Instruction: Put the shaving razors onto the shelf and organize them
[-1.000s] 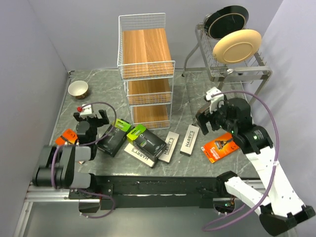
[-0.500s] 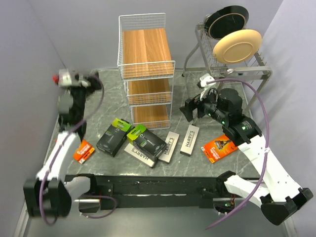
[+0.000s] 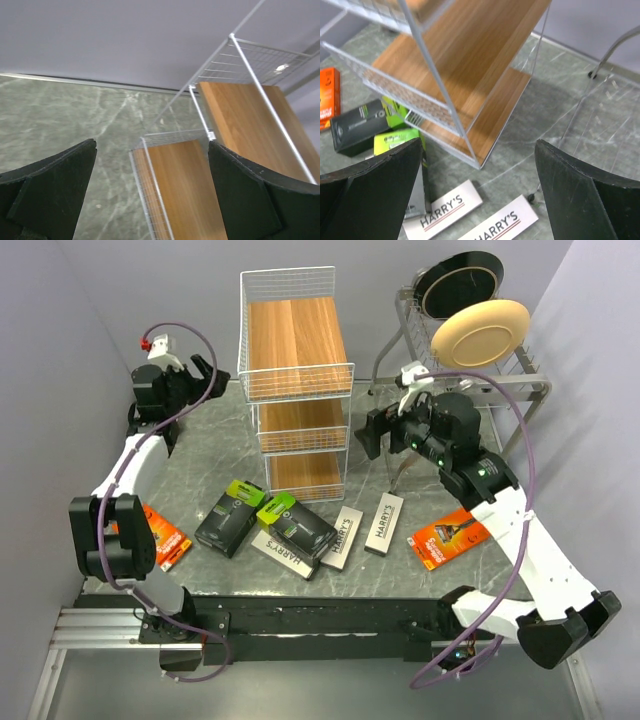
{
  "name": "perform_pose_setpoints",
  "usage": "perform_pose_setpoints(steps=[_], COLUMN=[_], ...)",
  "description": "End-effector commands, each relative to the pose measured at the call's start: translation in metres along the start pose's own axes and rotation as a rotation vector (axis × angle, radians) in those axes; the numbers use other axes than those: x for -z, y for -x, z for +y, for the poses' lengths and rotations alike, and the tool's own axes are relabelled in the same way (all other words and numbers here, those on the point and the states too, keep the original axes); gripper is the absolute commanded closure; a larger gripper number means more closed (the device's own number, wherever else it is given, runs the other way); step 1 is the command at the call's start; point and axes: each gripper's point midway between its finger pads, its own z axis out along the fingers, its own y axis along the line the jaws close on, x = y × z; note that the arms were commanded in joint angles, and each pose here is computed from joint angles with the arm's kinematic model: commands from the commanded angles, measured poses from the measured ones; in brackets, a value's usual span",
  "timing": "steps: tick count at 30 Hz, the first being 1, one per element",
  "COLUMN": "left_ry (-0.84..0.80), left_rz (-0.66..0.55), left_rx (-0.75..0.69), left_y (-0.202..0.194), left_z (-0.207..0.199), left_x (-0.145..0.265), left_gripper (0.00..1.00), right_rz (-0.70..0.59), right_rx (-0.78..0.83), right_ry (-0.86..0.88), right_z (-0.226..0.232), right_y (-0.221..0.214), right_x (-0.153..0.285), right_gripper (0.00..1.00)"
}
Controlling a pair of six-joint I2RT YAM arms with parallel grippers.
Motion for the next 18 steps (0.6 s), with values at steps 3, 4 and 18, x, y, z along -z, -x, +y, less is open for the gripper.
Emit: perform_pose_setpoints(steps=[3,4,18], left_ry=[-0.058,-0.05,-0.271], left_rz=[-0.078,-0.084,-0.021], left_rx=[0.032,0.026,-0.371], left_y=[0.043,0.045,0.029], left_z=[-0.027,-0.025,-0.103], left_x=[0.025,0.032,0.193], left_gripper=[0.01,0.01,0.09], right_rz=[-0.04,-0.031,-0.047], right_rx=[0.039,0.04,0.081], right_ry=[0.067,0.072,0.195], right_z=[0.012,0.012,0.04], right_y=[0.028,0.026,0.036], right_x=[-0.007,-0.014,-0.054], right_gripper=[0.01,0.01,0.18])
